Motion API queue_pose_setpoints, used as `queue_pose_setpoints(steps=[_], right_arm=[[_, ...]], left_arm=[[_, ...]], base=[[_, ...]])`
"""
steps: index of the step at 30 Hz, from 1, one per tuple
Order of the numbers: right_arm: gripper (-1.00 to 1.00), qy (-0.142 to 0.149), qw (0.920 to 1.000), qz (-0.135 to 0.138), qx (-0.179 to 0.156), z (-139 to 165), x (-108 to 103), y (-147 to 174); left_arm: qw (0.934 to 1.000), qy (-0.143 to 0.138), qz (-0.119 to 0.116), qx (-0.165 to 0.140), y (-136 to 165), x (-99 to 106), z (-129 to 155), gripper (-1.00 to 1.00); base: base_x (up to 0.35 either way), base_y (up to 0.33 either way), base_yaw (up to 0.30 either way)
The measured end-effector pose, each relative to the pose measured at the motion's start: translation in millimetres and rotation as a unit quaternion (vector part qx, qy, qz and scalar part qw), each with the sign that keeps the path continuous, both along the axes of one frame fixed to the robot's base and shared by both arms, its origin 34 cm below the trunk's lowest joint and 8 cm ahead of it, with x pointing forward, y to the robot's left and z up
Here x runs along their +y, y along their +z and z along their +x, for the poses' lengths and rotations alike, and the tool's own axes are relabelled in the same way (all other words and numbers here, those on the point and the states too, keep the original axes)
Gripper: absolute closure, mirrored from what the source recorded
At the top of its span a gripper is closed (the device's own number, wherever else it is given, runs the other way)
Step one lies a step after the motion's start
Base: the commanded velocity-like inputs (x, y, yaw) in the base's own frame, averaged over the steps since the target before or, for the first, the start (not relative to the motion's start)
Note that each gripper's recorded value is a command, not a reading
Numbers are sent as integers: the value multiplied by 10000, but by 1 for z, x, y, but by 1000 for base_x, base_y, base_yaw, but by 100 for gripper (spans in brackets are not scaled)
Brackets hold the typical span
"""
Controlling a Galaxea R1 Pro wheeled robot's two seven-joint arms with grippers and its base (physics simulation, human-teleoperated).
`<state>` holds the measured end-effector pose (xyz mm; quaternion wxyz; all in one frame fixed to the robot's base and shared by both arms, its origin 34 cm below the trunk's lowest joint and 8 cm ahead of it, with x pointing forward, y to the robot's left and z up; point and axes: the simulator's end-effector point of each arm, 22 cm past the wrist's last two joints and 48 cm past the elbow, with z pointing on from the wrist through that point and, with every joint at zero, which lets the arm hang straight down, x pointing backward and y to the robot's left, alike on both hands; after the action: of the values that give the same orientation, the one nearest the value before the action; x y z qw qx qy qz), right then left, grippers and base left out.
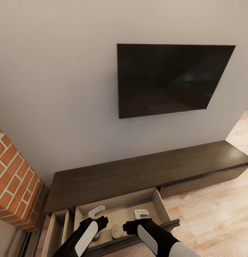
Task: Place each of the two pumpkins and all three candles from the living room inside a cabinet in the living room (use any cabinet), then make sure every cabinet is closed, and position the cauldron so it is next to a table in the living room.
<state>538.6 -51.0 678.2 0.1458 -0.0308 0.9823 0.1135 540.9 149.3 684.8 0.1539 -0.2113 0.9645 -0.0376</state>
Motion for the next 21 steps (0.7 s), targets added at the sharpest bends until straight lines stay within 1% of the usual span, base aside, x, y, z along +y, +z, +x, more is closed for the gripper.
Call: queue_pose_setpoints(steps=[21], right_arm=[[-100, -21, 9999, 4, -126, 0, -1, 28]], left_arm=[[9999, 10, 7, -112, 28, 1, -1, -100]], base=[[0, 0, -243]])
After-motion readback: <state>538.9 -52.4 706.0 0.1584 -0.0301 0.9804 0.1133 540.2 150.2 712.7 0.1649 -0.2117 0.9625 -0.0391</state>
